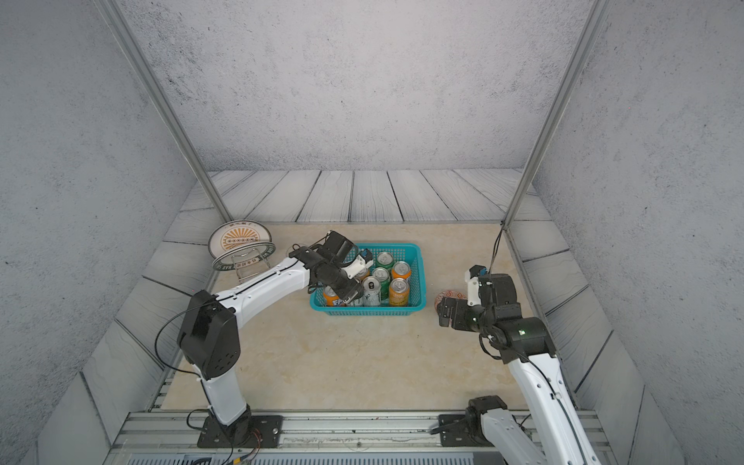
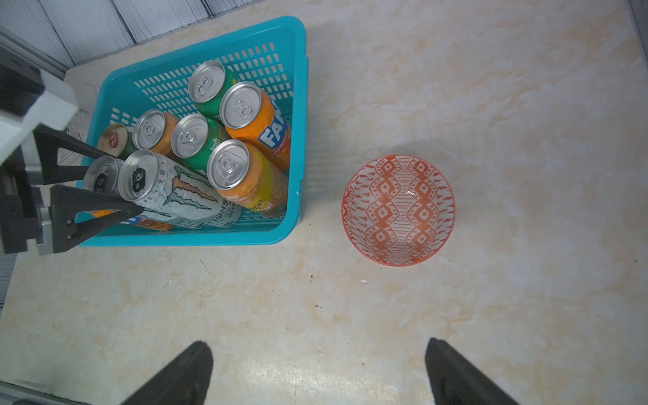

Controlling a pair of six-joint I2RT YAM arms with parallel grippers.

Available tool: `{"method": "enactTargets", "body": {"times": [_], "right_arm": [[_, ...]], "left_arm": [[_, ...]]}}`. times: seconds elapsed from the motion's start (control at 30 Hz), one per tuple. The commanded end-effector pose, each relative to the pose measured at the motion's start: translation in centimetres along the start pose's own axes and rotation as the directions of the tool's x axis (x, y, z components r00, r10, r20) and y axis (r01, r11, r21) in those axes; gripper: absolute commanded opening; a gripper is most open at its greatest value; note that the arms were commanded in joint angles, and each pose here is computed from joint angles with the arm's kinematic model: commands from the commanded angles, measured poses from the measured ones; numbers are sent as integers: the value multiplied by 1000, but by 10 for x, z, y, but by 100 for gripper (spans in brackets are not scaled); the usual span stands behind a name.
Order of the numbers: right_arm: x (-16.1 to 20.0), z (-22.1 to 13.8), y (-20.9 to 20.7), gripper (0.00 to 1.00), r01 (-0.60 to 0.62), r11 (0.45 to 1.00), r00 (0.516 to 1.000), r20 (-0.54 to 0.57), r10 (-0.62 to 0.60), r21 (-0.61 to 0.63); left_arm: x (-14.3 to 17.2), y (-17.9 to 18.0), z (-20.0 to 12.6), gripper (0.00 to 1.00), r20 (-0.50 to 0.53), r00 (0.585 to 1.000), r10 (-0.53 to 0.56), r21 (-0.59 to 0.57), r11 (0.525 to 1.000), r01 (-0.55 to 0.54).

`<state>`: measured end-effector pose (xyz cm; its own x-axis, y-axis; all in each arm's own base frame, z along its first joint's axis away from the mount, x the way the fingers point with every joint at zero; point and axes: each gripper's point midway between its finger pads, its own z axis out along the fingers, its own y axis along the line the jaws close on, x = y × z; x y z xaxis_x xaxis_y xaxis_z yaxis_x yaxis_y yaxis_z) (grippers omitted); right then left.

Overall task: Take out the drinks from the basket
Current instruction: Pick up the drink from the basket.

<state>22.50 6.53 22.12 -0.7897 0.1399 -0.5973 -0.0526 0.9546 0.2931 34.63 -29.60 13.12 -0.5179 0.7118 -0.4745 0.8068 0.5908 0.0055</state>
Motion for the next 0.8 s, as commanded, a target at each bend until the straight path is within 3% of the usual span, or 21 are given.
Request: {"method": "enactTargets", "body": {"times": [0.0,0.2,0.77], "right_arm": [[4,0,-5,99,6,1000,1000,-3,-6,22],[4,2,-6,99,4,1000,1000,-4,-4,22],[2,0,-5,99,12,1000,1000,1,-12,24]], "left_arm": [[0,-2,-1,64,-32,999,15,-9,1000,-15],[-3,1,-22,56,-20,1000,11,-41,999,-12],[-34,8,-121,43,224,972,-71,-139,985,104]]}}
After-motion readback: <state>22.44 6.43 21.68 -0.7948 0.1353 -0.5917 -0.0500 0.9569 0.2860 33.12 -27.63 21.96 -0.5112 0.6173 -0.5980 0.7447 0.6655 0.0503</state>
